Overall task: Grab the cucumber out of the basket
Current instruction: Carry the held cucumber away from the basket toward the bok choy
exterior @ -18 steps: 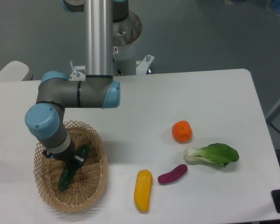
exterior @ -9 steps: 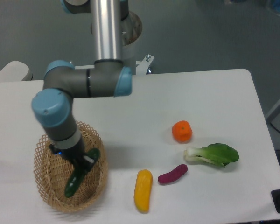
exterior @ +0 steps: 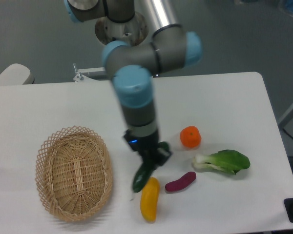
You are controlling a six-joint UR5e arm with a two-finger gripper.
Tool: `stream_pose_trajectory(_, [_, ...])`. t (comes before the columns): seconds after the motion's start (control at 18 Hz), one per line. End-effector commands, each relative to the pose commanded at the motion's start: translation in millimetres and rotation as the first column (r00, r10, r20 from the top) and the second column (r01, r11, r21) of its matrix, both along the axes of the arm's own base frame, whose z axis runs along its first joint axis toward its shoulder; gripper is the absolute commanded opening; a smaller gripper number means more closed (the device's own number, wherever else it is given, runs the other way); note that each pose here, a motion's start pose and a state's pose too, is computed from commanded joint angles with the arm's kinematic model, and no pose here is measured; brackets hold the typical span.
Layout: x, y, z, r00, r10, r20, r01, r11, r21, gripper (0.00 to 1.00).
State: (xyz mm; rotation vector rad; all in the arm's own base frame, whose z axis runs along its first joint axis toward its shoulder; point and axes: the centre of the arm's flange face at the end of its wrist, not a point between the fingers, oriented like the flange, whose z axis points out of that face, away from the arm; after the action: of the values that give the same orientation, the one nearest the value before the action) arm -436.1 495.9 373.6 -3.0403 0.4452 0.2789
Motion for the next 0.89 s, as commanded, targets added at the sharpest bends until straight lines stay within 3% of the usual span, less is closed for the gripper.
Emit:
stream_pose_trajectory(0.44, [-58,-65,11,0.995,-0.097,0.014,0.097,0.995,-0.011,0.13])
stream_pose_trajectory(0.89, [-71,-75,7,0.993,-0.119,0.015,0.119,0.993,-0.018,0.13])
